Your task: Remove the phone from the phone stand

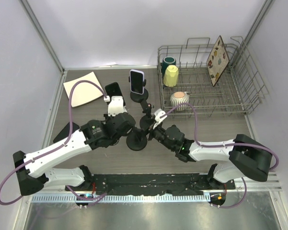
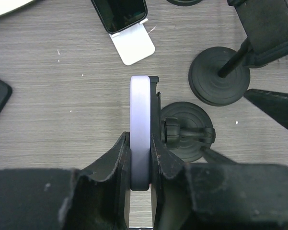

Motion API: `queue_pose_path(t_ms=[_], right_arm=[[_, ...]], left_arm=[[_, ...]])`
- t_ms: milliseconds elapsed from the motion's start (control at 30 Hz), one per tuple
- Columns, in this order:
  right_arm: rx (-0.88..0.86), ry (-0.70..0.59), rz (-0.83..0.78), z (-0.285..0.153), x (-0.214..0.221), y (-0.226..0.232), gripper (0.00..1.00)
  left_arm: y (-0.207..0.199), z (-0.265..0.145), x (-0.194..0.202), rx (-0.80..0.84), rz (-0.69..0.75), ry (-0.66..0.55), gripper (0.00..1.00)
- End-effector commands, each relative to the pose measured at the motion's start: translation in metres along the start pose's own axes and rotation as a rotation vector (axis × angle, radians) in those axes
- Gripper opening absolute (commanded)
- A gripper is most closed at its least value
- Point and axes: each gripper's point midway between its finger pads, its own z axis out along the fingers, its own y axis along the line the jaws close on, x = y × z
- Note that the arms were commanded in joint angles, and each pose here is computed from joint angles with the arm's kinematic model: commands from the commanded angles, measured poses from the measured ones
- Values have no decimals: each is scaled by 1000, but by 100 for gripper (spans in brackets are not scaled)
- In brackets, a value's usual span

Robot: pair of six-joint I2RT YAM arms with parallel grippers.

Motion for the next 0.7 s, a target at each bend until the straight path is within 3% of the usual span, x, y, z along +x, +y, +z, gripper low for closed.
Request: queue_pose_path(t_ms=[0,300,667], right_arm=[[-197,-84,-37,0,-12,33,86],[-361,-11,-48,-5,3,60,85],[-341,31,-41,23,33,60,78]], left_arm=[[6,-10,-27,24,26,-92,2],[13,-10,-26,39,104,-115,0],[5,-11,-22,105,97,-111,0]])
